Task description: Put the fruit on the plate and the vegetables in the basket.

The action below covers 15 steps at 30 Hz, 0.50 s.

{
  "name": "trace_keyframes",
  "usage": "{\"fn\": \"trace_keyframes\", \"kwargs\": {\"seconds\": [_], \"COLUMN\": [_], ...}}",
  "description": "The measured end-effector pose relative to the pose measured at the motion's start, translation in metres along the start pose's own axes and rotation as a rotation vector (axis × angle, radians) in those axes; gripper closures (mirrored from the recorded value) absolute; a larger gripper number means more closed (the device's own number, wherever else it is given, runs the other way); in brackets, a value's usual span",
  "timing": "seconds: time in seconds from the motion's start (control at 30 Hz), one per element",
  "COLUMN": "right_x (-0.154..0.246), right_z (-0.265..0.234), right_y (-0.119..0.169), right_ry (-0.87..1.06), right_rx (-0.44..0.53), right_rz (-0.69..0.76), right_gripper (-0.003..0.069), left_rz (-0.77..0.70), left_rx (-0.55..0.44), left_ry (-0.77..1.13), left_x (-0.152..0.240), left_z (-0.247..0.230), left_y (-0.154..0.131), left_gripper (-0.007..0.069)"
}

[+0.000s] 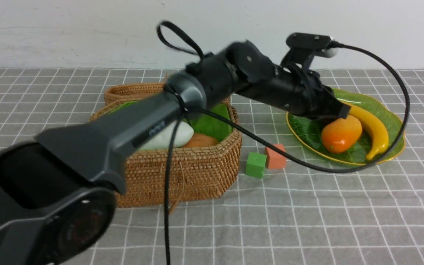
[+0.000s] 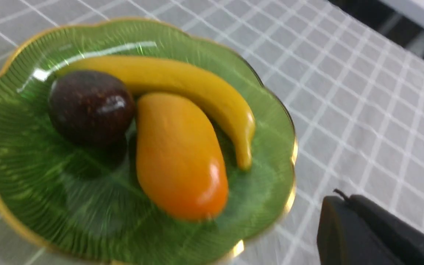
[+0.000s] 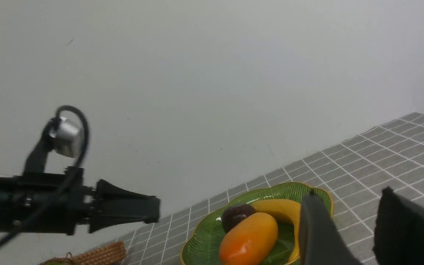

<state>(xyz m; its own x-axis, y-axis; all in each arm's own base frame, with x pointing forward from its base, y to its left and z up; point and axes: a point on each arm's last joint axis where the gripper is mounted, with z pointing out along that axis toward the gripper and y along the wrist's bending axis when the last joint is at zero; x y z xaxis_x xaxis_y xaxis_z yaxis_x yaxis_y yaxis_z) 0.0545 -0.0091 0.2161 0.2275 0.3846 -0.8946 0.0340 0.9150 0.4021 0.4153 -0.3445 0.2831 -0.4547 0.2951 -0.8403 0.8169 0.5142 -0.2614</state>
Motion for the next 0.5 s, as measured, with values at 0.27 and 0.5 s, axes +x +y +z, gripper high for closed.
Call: {"fn": "trace_keyframes", "kwargs": {"seconds": [0.27,0.5], "right_x": [0.0,0.0], "right_z": [0.0,0.0], "right_y": [0.0,0.0], "right_ry": [0.0,0.0], "right_rx": [0.0,0.0], "right_rz": [0.0,0.0], "right_gripper": [0.0419,0.0419], "left_rz": [0.061,-0.082], "left_rx": [-0.094,-0.566], "left_ry": [0.197,0.174], "left_x": [-0.047,-0.05], "left_z": [-0.168,-0.3], "left_y": [0.005,-0.011], "left_gripper": [0.0638,0.0638]}}
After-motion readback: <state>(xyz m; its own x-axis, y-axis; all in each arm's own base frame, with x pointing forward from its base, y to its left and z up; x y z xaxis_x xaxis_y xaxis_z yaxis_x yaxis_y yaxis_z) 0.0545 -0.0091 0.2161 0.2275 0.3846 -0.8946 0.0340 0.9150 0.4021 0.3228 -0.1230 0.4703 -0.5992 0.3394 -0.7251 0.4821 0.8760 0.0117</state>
